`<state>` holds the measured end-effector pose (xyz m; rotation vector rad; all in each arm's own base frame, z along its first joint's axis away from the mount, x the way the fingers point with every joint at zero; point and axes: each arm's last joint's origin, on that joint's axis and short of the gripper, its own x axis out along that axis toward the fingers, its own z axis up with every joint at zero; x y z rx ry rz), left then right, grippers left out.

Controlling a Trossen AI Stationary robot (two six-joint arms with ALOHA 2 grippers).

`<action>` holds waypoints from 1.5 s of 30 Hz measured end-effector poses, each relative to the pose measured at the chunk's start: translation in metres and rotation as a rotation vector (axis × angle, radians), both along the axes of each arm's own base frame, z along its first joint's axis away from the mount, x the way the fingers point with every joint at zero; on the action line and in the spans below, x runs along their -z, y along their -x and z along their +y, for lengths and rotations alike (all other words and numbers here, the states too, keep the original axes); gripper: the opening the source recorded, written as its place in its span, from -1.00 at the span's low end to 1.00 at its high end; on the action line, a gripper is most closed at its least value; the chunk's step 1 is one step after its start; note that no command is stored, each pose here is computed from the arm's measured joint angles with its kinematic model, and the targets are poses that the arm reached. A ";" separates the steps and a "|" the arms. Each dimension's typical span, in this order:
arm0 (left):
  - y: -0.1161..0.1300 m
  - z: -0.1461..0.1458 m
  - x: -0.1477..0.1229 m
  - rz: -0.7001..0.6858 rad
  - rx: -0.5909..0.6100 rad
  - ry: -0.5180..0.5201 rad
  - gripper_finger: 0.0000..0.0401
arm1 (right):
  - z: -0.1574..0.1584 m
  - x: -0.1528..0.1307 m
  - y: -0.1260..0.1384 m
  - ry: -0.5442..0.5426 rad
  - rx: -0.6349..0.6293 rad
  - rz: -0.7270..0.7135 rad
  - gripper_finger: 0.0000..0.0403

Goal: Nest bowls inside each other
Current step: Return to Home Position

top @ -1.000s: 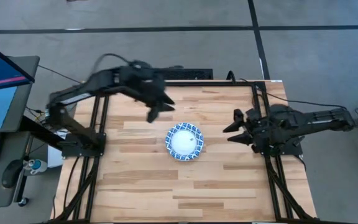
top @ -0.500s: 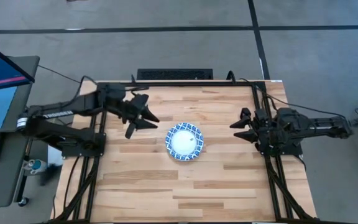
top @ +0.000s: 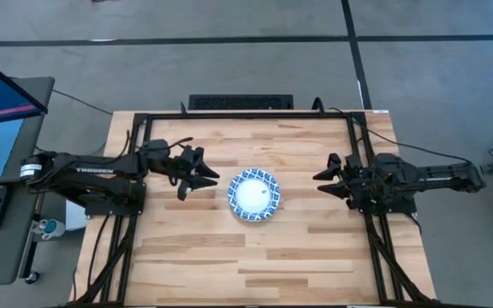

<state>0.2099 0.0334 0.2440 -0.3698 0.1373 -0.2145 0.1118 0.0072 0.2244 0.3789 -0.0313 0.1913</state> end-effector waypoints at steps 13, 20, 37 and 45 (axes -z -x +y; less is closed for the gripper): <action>0.016 -0.002 0.035 -0.075 -0.046 -0.014 -0.39 | 0.002 0.032 -0.002 0.026 -0.059 -0.046 0.10; 0.016 -0.003 0.035 -0.083 -0.005 -0.020 -0.39 | 0.003 0.043 -0.002 0.011 -0.082 -0.045 0.10; 0.032 -0.014 0.016 -0.044 0.265 0.347 -0.39 | 0.002 0.042 -0.002 0.031 -0.078 -0.066 0.10; 0.067 -0.025 -0.019 -0.270 0.441 0.207 -0.39 | 0.002 0.042 -0.002 0.031 -0.078 -0.065 0.10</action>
